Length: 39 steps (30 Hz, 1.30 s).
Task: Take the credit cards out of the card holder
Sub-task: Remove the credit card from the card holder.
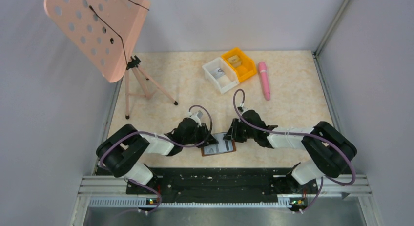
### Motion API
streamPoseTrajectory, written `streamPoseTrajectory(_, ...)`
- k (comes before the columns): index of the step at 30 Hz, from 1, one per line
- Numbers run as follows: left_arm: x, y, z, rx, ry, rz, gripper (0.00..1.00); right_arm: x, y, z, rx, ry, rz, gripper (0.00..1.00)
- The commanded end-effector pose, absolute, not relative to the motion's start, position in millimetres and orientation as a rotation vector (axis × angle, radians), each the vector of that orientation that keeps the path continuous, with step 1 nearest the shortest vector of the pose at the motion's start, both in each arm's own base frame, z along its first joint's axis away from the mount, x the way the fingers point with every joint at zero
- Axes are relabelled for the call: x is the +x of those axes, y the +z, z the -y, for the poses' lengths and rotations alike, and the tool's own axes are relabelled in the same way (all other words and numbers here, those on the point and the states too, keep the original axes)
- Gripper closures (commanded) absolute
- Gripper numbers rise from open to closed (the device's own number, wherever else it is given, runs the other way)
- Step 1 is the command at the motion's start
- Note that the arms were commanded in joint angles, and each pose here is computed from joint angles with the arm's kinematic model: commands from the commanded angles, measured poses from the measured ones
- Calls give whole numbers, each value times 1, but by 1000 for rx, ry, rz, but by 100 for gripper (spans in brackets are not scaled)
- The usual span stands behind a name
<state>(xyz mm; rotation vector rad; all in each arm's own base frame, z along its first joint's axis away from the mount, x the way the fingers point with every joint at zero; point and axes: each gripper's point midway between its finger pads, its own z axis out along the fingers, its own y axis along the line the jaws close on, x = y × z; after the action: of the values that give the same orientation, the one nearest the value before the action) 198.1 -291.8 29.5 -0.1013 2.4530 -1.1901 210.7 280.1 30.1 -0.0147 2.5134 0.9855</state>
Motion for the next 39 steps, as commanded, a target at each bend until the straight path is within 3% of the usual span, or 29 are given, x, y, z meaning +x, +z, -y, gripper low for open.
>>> streamPoseTrajectory(1, 195, 20, 287, -98, -1184, -2447, 74, 193, 4, -267, 14, 930, -2600, 77)
streamPoseTrajectory(15, 196, 25, 278, -108, -1129, -2434, 73, 215, 53, -268, -18, 870, -2507, 71)
streamPoseTrajectory(26, 194, 23, 279, -101, -1144, -2436, 72, 205, 34, -277, -22, 926, -2545, 71)
streamPoseTrajectory(39, 193, 31, 282, -104, -1197, -2398, 72, 179, -12, -263, 4, 838, -2680, 90)
